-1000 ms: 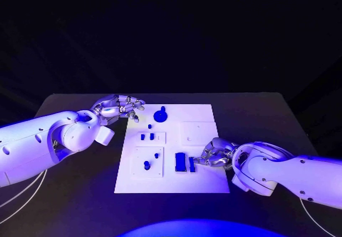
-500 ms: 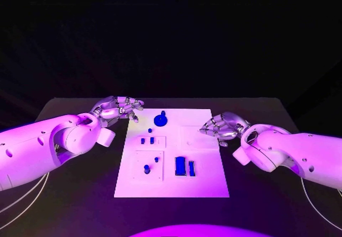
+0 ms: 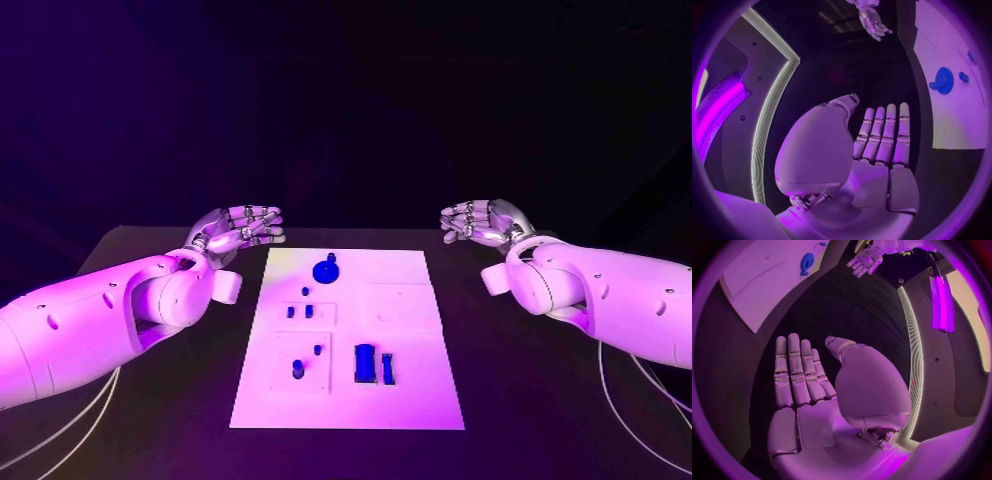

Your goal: Assemble the parts on the task board

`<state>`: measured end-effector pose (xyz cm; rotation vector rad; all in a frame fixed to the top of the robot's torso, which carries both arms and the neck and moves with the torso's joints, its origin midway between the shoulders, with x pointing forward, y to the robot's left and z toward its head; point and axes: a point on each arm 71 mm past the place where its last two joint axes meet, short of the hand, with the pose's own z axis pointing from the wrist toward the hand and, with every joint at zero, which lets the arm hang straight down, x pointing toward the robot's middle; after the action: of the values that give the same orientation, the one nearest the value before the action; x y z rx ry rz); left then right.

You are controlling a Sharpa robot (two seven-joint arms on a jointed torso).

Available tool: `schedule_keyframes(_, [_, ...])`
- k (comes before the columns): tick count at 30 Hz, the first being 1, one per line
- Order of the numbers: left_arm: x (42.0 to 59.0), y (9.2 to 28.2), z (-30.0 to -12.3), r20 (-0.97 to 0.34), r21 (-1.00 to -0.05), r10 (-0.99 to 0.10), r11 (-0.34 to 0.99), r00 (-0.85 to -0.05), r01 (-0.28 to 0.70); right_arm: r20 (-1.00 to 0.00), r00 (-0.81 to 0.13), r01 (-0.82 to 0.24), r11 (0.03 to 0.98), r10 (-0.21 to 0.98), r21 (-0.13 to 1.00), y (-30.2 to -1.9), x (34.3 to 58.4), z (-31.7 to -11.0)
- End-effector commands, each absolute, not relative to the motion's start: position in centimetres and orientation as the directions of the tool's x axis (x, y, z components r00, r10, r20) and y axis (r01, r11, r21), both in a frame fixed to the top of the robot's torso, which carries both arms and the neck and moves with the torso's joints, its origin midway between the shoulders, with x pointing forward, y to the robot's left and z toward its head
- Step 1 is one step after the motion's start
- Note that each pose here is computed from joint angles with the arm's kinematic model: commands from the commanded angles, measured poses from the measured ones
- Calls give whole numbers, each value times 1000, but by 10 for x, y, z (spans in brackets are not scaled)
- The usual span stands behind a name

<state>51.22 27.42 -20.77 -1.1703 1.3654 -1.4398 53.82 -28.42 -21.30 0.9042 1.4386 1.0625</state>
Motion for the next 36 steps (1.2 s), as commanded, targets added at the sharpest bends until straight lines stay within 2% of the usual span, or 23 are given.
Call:
schedule_keyframes(1, [517,278,-206,117,-992,-982,-123,-148,37,-207,-165,-82,195,964,977,-284,543,-209])
schedule_keyframes(2, [518,278,-207,117,-991,-983,-124,-144,40,-201,-169,-82,189,965,979,-285,544,-210])
schedule_keyframes(3, [516,273,-210,95,-995,-973,-93,-210,-20,-289,-119,-36,287,950,957,-289,544,-212])
schedule_keyframes(8, [514,269,-211,92,-996,-975,-90,-200,-18,-269,-114,-37,267,956,963,-283,540,-214])
schedule_keyframes(15, [503,248,-216,75,-997,-986,-74,-152,-12,-171,-87,-35,169,981,985,-250,517,-222])
schedule_keyframes(23, [478,211,-222,36,-999,-997,-35,-65,-4,-32,-36,-12,31,999,999,-206,477,-225])
schedule_keyframes(29, [465,196,-224,15,-1000,-1000,-15,-27,-1,8,-18,0,-8,1000,1000,-193,463,-224])
schedule_keyframes(36, [462,192,-224,10,-1000,-1000,-10,-17,-1,10,-17,1,-10,1000,1000,-192,462,-224])
